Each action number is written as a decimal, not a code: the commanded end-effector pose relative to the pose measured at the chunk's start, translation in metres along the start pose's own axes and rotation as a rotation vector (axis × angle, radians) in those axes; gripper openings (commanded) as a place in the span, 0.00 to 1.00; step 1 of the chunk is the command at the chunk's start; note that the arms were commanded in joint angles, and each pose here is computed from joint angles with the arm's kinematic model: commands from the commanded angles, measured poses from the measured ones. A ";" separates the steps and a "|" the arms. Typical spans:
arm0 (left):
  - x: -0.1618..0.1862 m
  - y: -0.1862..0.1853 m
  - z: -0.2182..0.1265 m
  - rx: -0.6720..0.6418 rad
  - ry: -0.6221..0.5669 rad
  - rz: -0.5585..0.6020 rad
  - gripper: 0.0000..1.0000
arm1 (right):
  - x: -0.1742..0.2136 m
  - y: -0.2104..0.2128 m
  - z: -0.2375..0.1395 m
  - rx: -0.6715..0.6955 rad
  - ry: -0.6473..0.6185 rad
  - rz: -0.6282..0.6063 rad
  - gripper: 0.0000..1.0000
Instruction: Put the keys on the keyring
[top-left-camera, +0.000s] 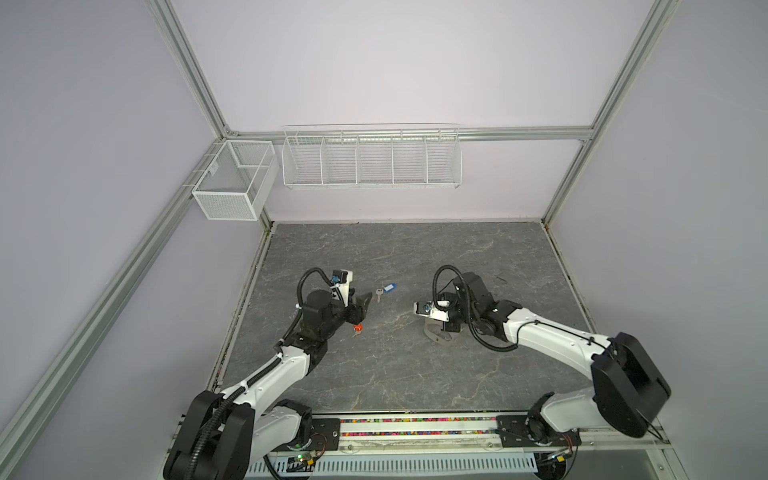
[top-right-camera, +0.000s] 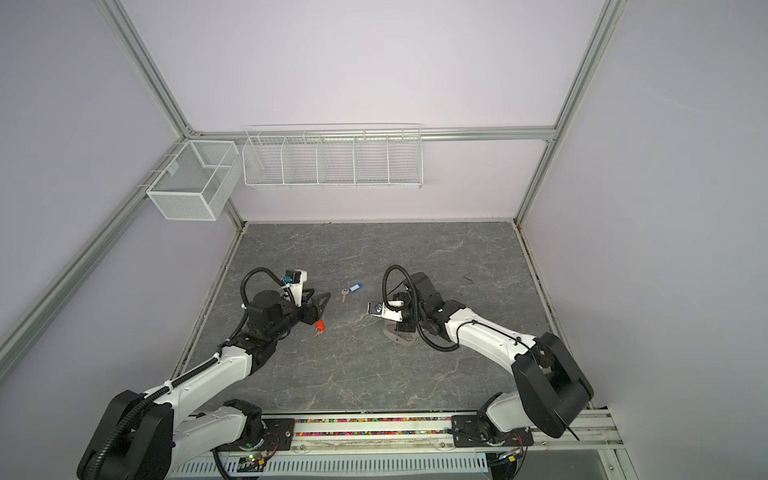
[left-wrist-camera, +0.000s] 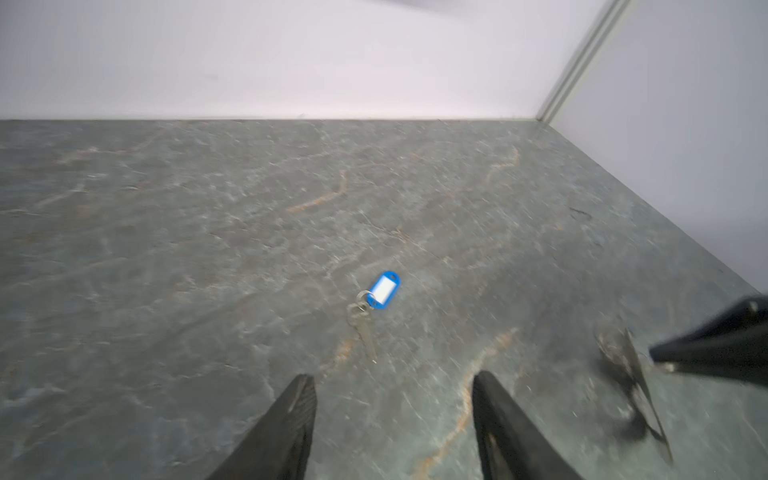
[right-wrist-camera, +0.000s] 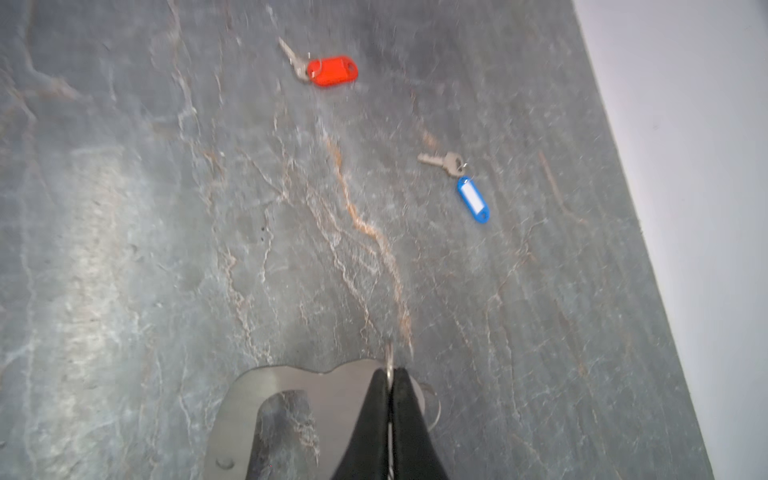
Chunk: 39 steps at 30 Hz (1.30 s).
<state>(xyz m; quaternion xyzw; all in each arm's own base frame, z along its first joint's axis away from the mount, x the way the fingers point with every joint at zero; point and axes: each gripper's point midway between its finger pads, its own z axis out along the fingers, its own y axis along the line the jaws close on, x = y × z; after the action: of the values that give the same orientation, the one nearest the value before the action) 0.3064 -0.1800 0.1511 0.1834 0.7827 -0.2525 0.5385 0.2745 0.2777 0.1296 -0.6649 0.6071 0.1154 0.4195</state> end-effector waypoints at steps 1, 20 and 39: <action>-0.034 -0.047 -0.012 0.195 -0.232 0.248 0.52 | -0.030 0.009 -0.016 -0.056 -0.224 0.018 0.07; -0.050 -0.141 -0.026 0.552 -0.274 0.536 0.31 | -0.094 0.006 -0.067 -0.127 -0.585 -0.003 0.07; -0.058 -0.166 -0.036 0.615 -0.235 0.610 0.26 | -0.119 -0.001 -0.077 -0.215 -0.737 0.033 0.07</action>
<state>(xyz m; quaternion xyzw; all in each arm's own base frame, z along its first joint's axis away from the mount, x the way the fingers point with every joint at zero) 0.2049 -0.2912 0.2415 0.5217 0.5240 -0.3327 0.5852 0.2224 0.3073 0.2431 -0.6052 0.4366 0.4017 0.5308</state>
